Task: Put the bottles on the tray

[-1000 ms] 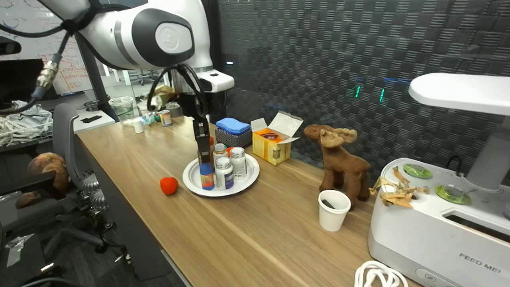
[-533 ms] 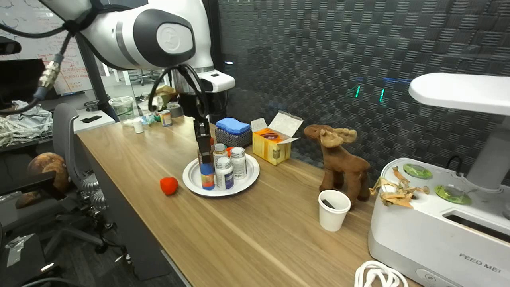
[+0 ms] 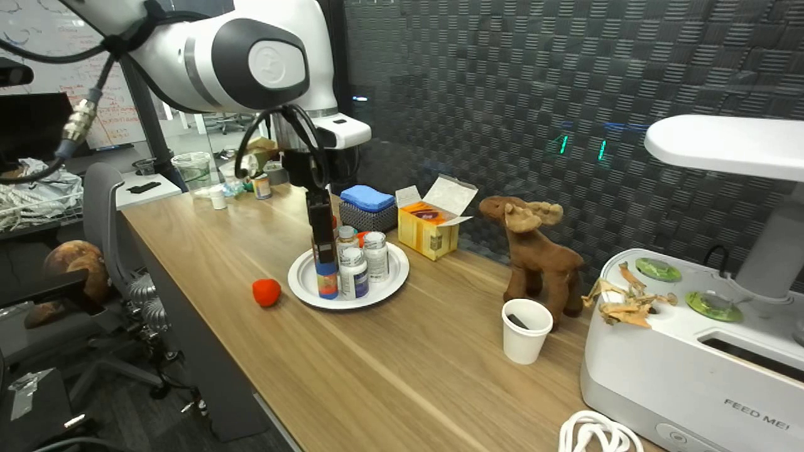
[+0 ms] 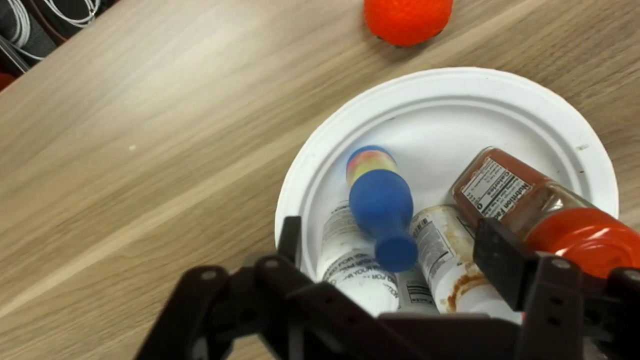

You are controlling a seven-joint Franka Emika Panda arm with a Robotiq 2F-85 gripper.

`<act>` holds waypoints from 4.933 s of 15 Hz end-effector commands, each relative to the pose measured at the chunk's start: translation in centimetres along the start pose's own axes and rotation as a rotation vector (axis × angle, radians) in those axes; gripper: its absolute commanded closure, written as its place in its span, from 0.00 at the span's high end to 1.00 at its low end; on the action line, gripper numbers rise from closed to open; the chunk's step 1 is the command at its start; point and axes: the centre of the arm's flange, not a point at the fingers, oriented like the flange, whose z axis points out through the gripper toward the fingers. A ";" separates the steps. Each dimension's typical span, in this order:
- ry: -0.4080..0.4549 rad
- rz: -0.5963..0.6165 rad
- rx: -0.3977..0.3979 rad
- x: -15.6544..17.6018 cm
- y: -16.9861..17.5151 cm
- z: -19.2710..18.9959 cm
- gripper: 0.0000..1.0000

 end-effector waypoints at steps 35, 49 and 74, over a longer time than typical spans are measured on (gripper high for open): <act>-0.027 -0.031 0.049 -9.5 -1.7 6.7 1.00; -0.023 -0.011 0.062 -11.9 -0.4 4.7 0.93; 0.100 0.015 0.084 -9.3 -3.5 1.6 0.24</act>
